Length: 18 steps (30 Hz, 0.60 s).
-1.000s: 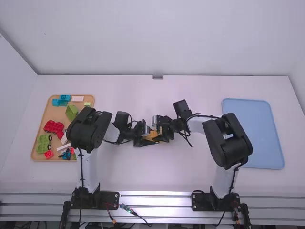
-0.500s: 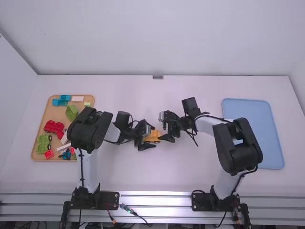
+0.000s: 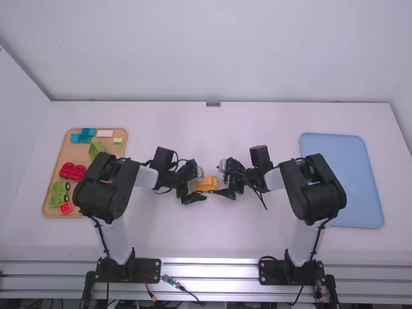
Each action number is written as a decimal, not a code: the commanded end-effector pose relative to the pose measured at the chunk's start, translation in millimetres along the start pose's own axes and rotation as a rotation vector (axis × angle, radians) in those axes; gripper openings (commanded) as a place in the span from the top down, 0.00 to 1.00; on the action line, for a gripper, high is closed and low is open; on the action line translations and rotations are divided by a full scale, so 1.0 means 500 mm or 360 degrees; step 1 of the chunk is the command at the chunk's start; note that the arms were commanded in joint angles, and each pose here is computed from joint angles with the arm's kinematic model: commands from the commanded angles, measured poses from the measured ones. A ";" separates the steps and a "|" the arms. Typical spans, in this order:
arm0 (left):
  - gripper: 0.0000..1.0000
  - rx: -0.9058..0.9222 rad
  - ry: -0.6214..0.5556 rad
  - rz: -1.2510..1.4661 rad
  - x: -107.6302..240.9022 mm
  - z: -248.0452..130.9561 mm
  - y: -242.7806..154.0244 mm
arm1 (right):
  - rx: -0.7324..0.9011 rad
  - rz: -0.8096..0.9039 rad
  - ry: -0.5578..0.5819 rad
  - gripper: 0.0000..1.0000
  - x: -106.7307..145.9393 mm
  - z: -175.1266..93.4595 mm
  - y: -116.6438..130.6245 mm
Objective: Assemble lego blocks to make yellow taxi
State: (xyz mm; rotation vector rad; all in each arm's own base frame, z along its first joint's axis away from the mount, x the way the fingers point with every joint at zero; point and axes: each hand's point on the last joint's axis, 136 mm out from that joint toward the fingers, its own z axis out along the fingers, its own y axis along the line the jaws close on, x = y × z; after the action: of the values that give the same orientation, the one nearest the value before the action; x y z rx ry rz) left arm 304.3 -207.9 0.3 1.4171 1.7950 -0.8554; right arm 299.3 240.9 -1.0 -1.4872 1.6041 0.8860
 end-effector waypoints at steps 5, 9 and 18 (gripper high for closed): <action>0.01 -0.0093 0.0000 0.0193 -0.053 -0.043 0.028 | -0.0126 0.0030 -0.0012 0.01 -0.002 0.051 0.018; 0.01 -0.0139 -0.0055 0.0157 -0.055 -0.074 0.050 | -0.0123 0.0006 0.0047 0.00 0.000 0.080 0.017; 0.01 -0.0193 -0.0221 0.0050 -0.034 -0.145 0.073 | -0.0123 -0.0010 0.0084 0.29 -0.002 0.119 0.015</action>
State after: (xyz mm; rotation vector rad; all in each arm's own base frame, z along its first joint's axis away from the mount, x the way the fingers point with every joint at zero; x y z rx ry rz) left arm 341.8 -150.1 42.6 1.2791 1.7414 -0.7531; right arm 291.2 292.5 -26.0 -1.5871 1.6098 0.9225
